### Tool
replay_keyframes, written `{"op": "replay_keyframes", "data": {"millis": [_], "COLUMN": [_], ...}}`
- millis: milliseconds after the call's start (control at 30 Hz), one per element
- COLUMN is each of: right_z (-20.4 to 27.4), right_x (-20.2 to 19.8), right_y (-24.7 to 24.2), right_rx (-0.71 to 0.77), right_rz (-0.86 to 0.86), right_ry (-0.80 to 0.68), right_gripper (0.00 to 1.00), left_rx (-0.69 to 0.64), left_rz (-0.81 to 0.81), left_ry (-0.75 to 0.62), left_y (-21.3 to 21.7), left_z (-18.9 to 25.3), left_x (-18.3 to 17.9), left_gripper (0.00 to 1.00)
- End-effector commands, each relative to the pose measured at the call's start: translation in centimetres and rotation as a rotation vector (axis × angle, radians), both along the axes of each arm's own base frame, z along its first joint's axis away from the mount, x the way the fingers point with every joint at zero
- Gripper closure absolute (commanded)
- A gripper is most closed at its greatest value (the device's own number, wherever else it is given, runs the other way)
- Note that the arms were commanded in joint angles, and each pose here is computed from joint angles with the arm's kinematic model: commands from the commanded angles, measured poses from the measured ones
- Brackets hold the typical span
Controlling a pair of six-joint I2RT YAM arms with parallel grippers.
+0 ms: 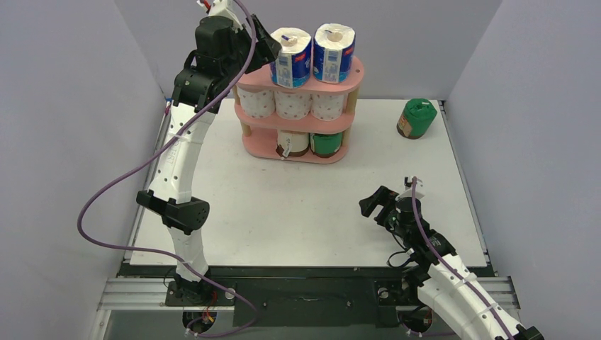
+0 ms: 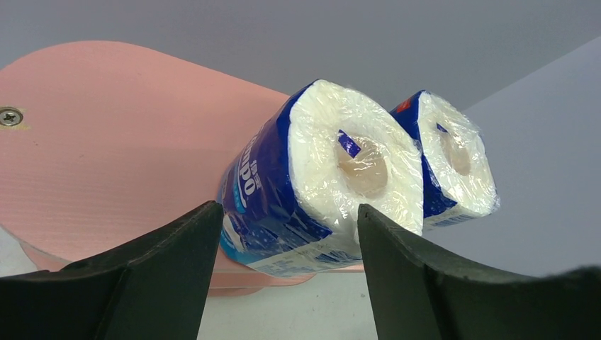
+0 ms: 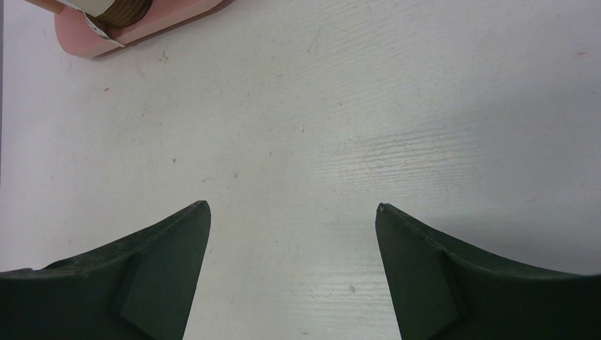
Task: Place and organize the paper towels onto the shelf
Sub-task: Place the paper towel on the shelf.
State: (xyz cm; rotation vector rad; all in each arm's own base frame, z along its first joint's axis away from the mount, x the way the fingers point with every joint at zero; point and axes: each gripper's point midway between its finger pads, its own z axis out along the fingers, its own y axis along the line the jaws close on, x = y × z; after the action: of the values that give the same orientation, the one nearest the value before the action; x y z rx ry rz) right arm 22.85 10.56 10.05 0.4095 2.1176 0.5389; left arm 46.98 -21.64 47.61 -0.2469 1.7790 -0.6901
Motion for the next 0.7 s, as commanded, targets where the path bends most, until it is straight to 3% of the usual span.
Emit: {"op": "replay_keyframes", "data": {"millis": [0,467,567,633,667], "right_z": [1.3,1.6,1.5,1.6,1.6], "right_x": [0.7,0.8,0.7,0.6,0.6], "right_y": [0.1,0.0,0.0,0.0,0.0], "right_rx": [0.011,0.011,0.012,0.013,0.012], "right_rz": [-0.01,-0.012,-0.01,-0.01,-0.011], "right_ry": [-0.039,-0.044,-0.044,-0.046,-0.048], "right_gripper": [0.18,0.18,0.18,0.18,0.18], "left_rx": [-0.05,-0.073,-0.07,-0.066,-0.029], "left_rz": [0.004,0.002,-0.024,-0.041,-0.066], "left_ry": [-0.107,-0.244,-0.339,-0.427,-0.41], "left_y": [0.8,2.0,2.3,2.5,2.0], "left_z": [4.0,7.4,8.2,8.7,5.9], "left_x": [-0.9,-3.6,-5.0,-6.2,-5.8], "left_gripper": [0.32,0.1,0.01,0.03,0.03]}}
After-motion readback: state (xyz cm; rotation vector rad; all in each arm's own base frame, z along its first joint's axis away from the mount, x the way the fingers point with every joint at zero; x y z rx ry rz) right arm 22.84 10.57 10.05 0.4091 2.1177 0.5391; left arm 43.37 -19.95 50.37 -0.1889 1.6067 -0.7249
